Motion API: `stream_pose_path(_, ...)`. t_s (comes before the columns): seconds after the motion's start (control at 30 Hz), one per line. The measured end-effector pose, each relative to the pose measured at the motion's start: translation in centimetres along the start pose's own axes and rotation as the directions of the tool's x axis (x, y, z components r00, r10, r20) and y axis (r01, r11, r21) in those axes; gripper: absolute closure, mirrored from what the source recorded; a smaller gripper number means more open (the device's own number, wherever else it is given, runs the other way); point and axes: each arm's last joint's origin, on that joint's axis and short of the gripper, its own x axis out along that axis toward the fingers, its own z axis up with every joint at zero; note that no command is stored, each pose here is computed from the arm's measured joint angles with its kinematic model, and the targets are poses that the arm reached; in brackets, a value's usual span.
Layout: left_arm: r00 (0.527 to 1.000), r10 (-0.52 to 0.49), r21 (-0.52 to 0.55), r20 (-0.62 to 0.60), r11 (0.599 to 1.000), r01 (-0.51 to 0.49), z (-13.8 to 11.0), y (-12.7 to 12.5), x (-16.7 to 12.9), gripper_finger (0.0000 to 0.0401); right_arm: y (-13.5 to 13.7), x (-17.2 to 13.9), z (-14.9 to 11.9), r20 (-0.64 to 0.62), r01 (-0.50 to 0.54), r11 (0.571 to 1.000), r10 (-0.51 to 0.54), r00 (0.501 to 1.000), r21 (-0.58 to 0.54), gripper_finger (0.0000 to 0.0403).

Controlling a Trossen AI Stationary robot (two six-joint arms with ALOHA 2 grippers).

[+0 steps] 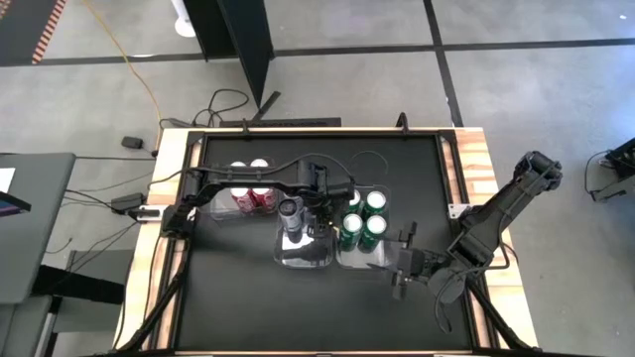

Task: Sort soda cans
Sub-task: Put the white and blue soda can into the center transparent bin

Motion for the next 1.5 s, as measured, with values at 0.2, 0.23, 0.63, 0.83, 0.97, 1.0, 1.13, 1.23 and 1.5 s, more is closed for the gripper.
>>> stream_pose_path(0.2, 1.000, 0.012, -0.014, -0.012, 1.000, -0.012, -0.1, 0.0, 0.0, 0.0158, 0.0, 0.0, 0.0, 0.000, 0.001, 1.000, -0.001, 1.000, 0.000, 0.0085)
stream_pose_path(0.23, 1.000, 0.014, -0.018, -0.022, 1.000, -0.015, -0.2, 0.0, 0.1, 0.0158, 0.0, 0.0, 0.0, 0.000, 0.001, 1.000, -0.001, 1.000, 0.000, 0.0085)
stream_pose_path(0.63, 0.998, 0.047, 0.010, -0.041, 0.999, -0.047, -0.2, -1.2, 0.3, 0.0158, 0.1, -0.1, 0.0, -0.001, -0.005, 1.000, 0.005, 1.000, -0.006, 0.0085)
stream_pose_path(0.83, 0.998, 0.047, -0.008, -0.038, 0.999, -0.048, -0.1, -1.1, 0.3, 0.0158, 0.1, -0.1, 0.0, -0.001, -0.004, 1.000, 0.004, 1.000, -0.006, 0.0085)
stream_pose_path(0.97, 0.998, 0.047, -0.020, -0.045, 0.999, -0.048, -0.3, -1.1, 0.6, 0.0158, 0.1, -0.1, 0.0, -0.001, -0.005, 1.000, 0.005, 1.000, -0.006, 0.0085)
stream_pose_path(1.0, 0.998, 0.047, -0.027, -0.046, 0.998, -0.049, -0.3, -1.1, 0.8, 0.0158, 0.1, -0.1, 0.0, -0.001, -0.005, 1.000, 0.005, 1.000, -0.006, 0.0085)
stream_pose_path(1.13, 0.997, 0.044, -0.036, -0.070, 0.998, -0.047, -0.8, -1.2, 1.4, 0.0158, 0.1, -0.1, 0.0, 0.000, -0.005, 1.000, 0.005, 1.000, -0.005, 0.0085)
stream_pose_path(1.23, 0.997, 0.042, -0.042, -0.067, 0.998, -0.045, -0.8, -1.2, 1.6, 0.0158, 0.1, -0.1, 0.0, -0.001, -0.005, 1.000, 0.005, 1.000, -0.006, 0.0085)
stream_pose_path(1.5, 0.997, 0.040, -0.053, -0.069, 0.998, -0.044, -0.8, -1.2, 1.7, 0.0158, 0.1, -0.1, -0.1, -0.002, -0.005, 1.000, 0.005, 1.000, -0.007, 0.0085)
